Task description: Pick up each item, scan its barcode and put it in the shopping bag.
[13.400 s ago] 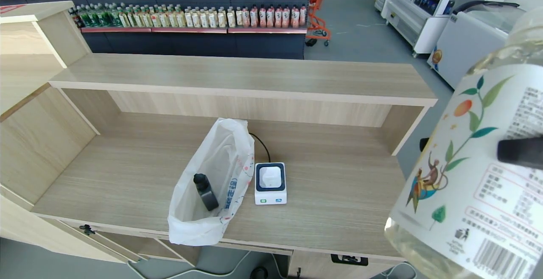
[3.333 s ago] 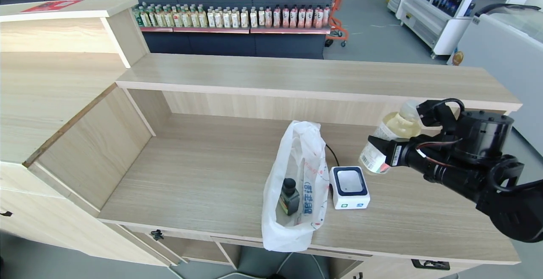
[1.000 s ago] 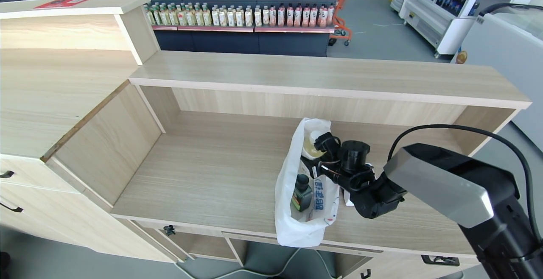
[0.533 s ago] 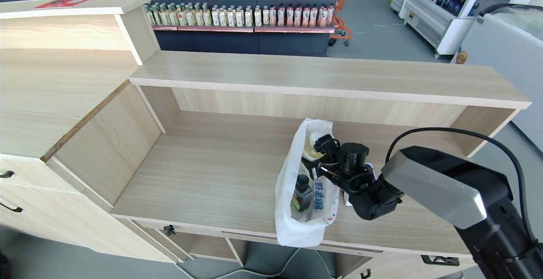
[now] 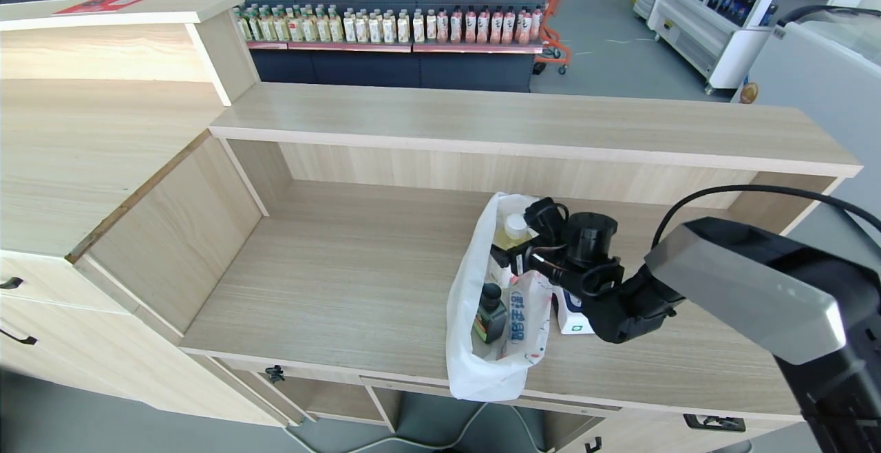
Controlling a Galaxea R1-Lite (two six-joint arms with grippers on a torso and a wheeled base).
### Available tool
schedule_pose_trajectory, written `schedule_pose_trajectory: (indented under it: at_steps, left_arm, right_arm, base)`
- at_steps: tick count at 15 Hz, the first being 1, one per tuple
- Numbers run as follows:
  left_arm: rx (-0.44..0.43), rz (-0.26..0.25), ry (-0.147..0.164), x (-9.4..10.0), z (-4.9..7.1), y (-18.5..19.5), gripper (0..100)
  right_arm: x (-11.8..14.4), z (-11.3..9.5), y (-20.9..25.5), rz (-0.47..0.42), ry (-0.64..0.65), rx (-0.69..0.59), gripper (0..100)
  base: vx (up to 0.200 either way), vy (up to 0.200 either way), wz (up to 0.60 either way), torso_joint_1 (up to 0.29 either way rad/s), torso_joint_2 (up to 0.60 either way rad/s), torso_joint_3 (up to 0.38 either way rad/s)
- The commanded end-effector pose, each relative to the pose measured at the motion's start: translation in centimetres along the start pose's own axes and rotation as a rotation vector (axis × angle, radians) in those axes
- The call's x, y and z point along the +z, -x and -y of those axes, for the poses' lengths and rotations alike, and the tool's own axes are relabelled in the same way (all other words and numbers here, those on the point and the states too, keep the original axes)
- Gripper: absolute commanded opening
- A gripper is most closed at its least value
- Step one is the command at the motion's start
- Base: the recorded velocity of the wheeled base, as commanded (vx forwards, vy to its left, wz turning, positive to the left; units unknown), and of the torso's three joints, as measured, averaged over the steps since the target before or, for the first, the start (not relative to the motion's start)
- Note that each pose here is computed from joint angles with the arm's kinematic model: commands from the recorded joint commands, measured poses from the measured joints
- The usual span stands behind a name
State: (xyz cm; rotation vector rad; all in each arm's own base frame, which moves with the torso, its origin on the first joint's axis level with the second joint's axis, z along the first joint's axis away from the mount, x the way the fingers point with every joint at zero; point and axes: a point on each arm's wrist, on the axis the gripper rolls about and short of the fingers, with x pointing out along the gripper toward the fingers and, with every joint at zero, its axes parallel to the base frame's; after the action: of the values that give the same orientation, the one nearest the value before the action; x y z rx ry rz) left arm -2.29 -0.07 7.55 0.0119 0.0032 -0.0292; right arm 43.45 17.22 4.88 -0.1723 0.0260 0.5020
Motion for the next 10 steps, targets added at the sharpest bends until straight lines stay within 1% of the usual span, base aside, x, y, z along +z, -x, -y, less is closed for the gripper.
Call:
schedule_pose_trajectory:
  at_steps: [1, 4, 5, 6, 7, 8, 9, 10]
  left_arm:
    - [0.000, 0.000, 0.000, 0.0, 0.0, 0.0, 0]
    - [0.000, 0.000, 0.000, 0.0, 0.0, 0.0, 0]
    - [0.000, 0.000, 0.001, 0.0, 0.0, 0.0, 0]
    - [0.000, 0.000, 0.000, 0.0, 0.0, 0.0, 0]
    - [0.000, 0.000, 0.000, 0.0, 0.0, 0.0, 0]
    - [0.000, 0.002, 0.000, 0.0, 0.0, 0.0, 0]
    - [0.000, 0.002, 0.000, 0.0, 0.0, 0.0, 0]
    - [0.000, 0.000, 0.000, 0.0, 0.0, 0.0, 0]
  right_arm:
    - [5.0, 0.5, 3.6, 0.032, -0.035, 0.021, 100]
    - [9.9, 0.4, 9.7, 0.069, -0.149, 0.022, 100]
    - [11.9, 0.4, 12.6, 0.076, -0.174, 0.014, 100]
    - [13.4, 0.6, 15.4, 0.064, -0.185, 0.002, 100]
    - [14.7, 1.4, 18.8, 0.058, -0.197, -0.052, 100]
    - [15.4, 1.6, 20.6, 0.055, -0.204, -0.098, 100]
    - [16.1, 2.0, 25.2, 0.026, -0.210, -0.229, 100]
    - [16.0, 2.1, 28.5, -0.001, -0.216, -0.293, 100]
  base:
    - [0.000, 0.000, 0.00, 0.000, 0.00, 0.000]
    - [0.000, 0.000, 0.00, 0.000, 0.00, 0.000]
    - [0.000, 0.000, 0.00, 0.000, 0.00, 0.000]
    - [0.000, 0.000, 0.00, 0.000, 0.00, 0.000]
    - [0.000, 0.000, 0.00, 0.000, 0.00, 0.000]
    - [0.000, 0.000, 0.00, 0.000, 0.00, 0.000]
    - [0.000, 0.000, 0.00, 0.000, 0.00, 0.000]
    - [0.000, 0.000, 0.00, 0.000, 0.00, 0.000]
